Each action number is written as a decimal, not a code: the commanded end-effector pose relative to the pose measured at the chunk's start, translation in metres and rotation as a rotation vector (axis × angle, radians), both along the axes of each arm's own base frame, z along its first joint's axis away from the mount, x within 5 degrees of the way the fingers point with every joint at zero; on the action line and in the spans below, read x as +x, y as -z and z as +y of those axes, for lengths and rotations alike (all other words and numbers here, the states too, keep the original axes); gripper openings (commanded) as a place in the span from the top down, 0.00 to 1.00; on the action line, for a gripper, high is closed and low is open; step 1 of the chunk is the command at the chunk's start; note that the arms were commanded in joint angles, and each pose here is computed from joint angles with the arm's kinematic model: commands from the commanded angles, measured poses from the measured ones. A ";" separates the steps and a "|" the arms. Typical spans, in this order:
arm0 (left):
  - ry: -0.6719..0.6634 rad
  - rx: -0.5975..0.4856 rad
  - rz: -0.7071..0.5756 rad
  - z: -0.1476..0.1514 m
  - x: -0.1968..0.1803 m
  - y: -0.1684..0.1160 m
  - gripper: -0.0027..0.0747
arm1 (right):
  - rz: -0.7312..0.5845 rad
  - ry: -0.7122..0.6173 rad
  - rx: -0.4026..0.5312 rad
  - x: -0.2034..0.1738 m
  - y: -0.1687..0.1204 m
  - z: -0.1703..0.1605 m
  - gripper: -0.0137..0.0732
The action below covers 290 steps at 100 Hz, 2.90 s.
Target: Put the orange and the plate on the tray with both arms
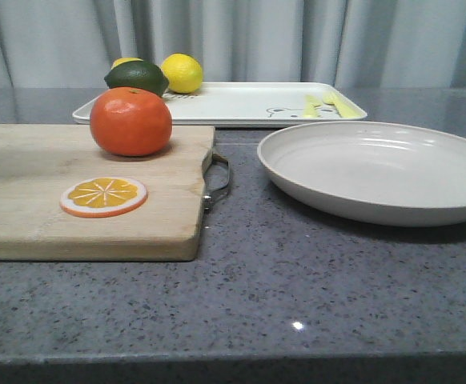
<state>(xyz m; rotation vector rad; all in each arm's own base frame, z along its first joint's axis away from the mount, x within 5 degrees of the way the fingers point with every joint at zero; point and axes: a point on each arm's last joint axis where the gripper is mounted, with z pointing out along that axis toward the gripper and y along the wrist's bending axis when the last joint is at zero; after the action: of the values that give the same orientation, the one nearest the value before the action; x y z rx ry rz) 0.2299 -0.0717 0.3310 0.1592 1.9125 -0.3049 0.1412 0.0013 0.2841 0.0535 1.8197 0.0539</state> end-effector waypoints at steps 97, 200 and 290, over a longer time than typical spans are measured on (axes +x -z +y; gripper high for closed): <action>0.224 0.037 0.537 -0.099 0.080 0.008 0.07 | -0.111 -0.002 -0.003 0.004 -0.019 0.000 0.91; 0.248 0.069 0.594 -0.103 0.082 0.009 0.56 | -0.105 -0.002 -0.004 0.004 -0.018 0.000 0.91; 0.690 0.151 0.539 -0.270 0.057 -0.003 0.56 | -0.112 -0.002 -0.004 0.004 -0.019 0.000 0.91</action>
<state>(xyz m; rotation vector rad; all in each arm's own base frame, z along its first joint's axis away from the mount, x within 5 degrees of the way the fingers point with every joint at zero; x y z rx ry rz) 0.2957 -0.3367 0.3018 0.9188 2.4922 -0.6432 0.1412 0.0013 0.2841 0.0539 1.8199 0.0542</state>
